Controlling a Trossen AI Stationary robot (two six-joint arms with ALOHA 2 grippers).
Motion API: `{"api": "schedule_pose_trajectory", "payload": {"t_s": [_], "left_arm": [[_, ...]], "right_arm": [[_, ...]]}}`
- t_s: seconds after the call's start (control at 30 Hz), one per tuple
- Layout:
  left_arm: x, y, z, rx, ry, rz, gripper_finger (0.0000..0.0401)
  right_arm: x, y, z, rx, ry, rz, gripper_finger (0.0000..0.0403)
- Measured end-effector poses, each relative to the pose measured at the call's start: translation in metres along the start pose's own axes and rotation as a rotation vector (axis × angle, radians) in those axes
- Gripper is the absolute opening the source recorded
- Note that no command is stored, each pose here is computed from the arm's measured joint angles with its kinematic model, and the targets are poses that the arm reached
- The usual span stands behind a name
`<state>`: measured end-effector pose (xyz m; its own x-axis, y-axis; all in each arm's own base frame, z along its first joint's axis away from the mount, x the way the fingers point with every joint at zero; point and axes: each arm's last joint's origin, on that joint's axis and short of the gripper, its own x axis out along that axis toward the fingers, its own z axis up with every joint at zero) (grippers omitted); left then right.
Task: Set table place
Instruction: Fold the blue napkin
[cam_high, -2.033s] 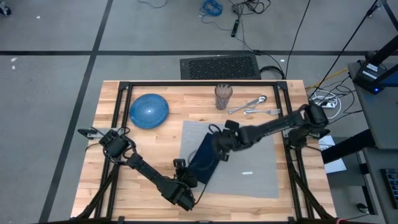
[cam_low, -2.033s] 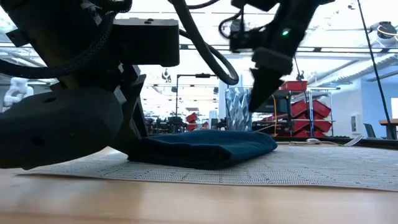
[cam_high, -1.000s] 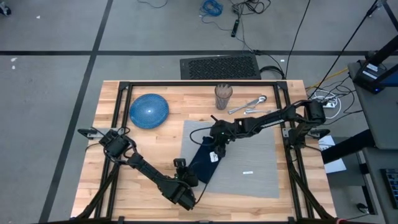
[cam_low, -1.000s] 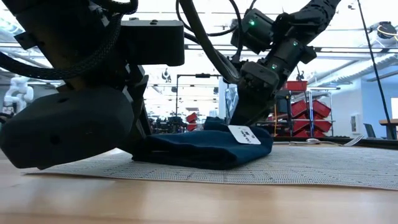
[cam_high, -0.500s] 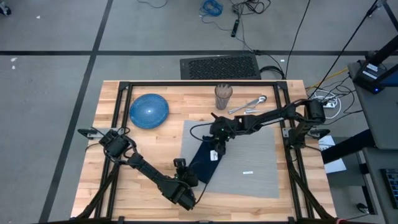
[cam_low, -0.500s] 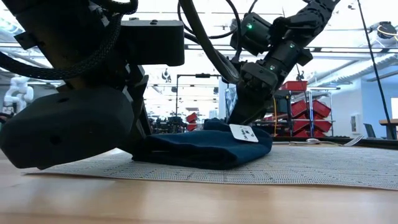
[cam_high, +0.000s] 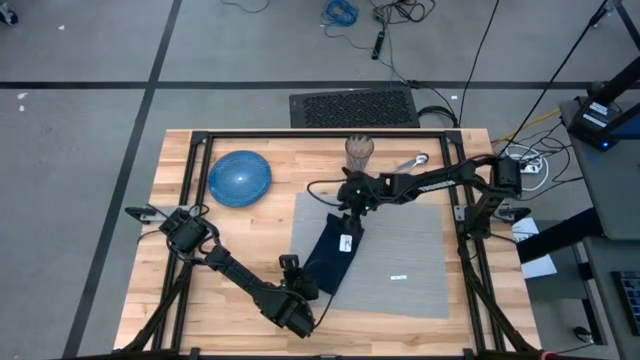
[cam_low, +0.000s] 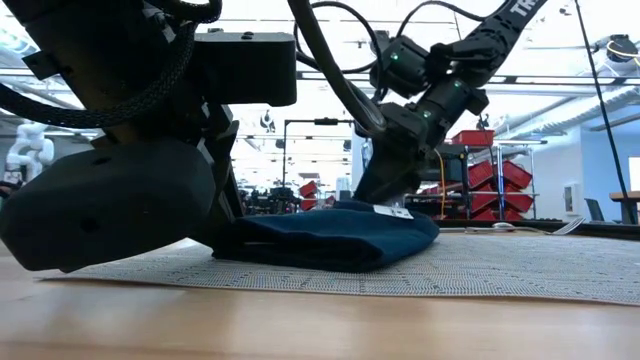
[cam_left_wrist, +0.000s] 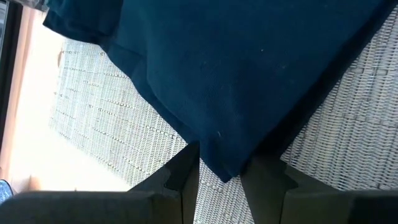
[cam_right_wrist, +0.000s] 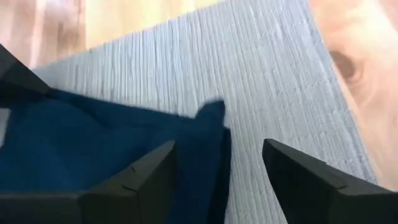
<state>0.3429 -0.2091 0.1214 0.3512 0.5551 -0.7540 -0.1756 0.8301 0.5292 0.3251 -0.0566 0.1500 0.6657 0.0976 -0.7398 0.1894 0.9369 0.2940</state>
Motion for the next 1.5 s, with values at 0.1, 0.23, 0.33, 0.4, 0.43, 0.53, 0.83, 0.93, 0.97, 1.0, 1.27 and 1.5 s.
{"api": "schedule_pose_trajectory", "payload": {"t_s": [0.1, 0.23, 0.33, 0.4, 0.43, 0.53, 0.83, 0.93, 0.97, 1.0, 1.27, 1.5], "left_arm": [[0.0, 0.0, 0.0, 0.0, 0.0, 0.0, 0.0096], [0.0, 0.0, 0.0, -0.001, 0.0, 0.0, 0.0096], [0.001, 0.0, 0.001, -0.003, 0.0, 0.0, 0.0096], [0.001, 0.0, 0.001, -0.007, -0.001, -0.003, 0.0096], [0.001, 0.0, 0.001, -0.01, -0.005, -0.005, 0.0096], [0.001, 0.0, 0.002, -0.017, -0.01, -0.01, 0.0096], [0.002, 0.0, 0.003, -0.017, -0.009, -0.009, 0.0096], [0.002, 0.001, 0.003, -0.021, 0.002, -0.021, 0.0096], [0.002, 0.001, 0.003, -0.022, 0.008, -0.026, 0.0096], [0.002, 0.001, 0.003, -0.023, 0.013, -0.032, 0.0096], [0.002, 0.001, 0.003, -0.043, 0.036, -0.061, 0.0096], [-0.001, -0.002, 0.001, -0.042, 0.049, -0.088, 0.0096]], "right_arm": [[0.001, 0.0, 0.002, 0.012, -0.01, 0.047, 0.0229], [0.003, 0.006, 0.0, 0.01, 0.014, 0.123, 0.0229], [0.007, 0.006, -0.003, 0.01, 0.027, 0.1, 0.0229], [0.012, 0.003, -0.007, 0.017, 0.044, 0.07, 0.0229], [0.016, 0.002, -0.008, 0.019, 0.052, 0.061, 0.0229], [0.025, -0.002, -0.014, 0.013, 0.073, 0.03, 0.0225], [0.029, -0.004, -0.009, -0.058, 0.003, -0.027, 0.0075], [0.029, -0.004, -0.008, -0.078, -0.013, -0.025, 0.0013], [0.029, -0.004, -0.007, -0.078, -0.014, -0.03, 0.001], [0.029, -0.004, -0.007, -0.077, -0.015, -0.031, 0.001], [0.027, -0.009, -0.011, -0.037, 0.029, -0.049, 0.0002], [0.026, -0.009, -0.014, -0.027, 0.07, -0.008, 0.004]]}}
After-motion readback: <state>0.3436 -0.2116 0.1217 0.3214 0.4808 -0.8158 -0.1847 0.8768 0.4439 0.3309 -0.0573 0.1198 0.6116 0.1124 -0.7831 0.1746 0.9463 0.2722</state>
